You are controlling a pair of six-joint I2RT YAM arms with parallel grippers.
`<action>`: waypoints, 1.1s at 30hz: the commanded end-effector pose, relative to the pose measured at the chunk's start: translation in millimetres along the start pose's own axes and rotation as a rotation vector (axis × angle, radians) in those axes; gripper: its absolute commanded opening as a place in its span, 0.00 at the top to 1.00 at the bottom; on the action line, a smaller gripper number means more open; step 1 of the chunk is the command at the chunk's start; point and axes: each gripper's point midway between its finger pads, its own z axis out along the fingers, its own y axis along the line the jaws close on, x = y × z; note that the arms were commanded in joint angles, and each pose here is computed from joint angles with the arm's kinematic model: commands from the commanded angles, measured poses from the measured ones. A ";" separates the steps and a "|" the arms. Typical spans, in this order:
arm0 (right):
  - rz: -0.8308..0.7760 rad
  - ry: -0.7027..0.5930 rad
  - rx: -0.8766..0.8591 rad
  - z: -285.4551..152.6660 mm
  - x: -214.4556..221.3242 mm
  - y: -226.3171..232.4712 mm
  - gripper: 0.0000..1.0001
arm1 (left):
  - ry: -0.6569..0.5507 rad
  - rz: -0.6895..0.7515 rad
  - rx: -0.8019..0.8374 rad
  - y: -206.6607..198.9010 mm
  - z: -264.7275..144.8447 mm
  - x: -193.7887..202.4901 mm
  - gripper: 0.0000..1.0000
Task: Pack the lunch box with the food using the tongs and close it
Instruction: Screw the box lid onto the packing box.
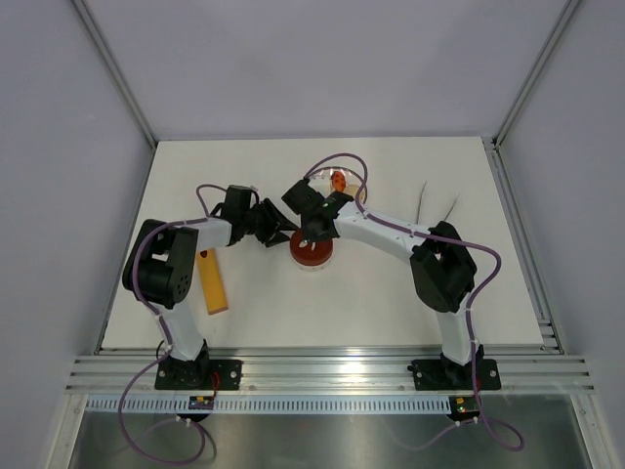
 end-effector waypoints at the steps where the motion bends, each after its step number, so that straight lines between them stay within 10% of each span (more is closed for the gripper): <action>1: 0.203 -0.044 0.090 0.4 -7.5 -14.3 1.00 | 0.004 0.021 0.049 -12.0 -11.6 10.5 0.51; 16: 0.442 -0.005 0.213 1.6 5.1 -23.4 1.00 | -0.051 0.071 -0.074 9.7 -23.6 7.4 0.52; 23: 0.293 0.001 0.130 -7.7 -10.8 -9.2 0.35 | -0.105 0.121 -0.110 2.4 -40.0 -1.6 0.52; 33: -0.091 -0.126 -0.097 -54.0 -32.2 -9.0 0.24 | -0.149 0.171 -0.129 -8.0 -61.0 -6.0 0.52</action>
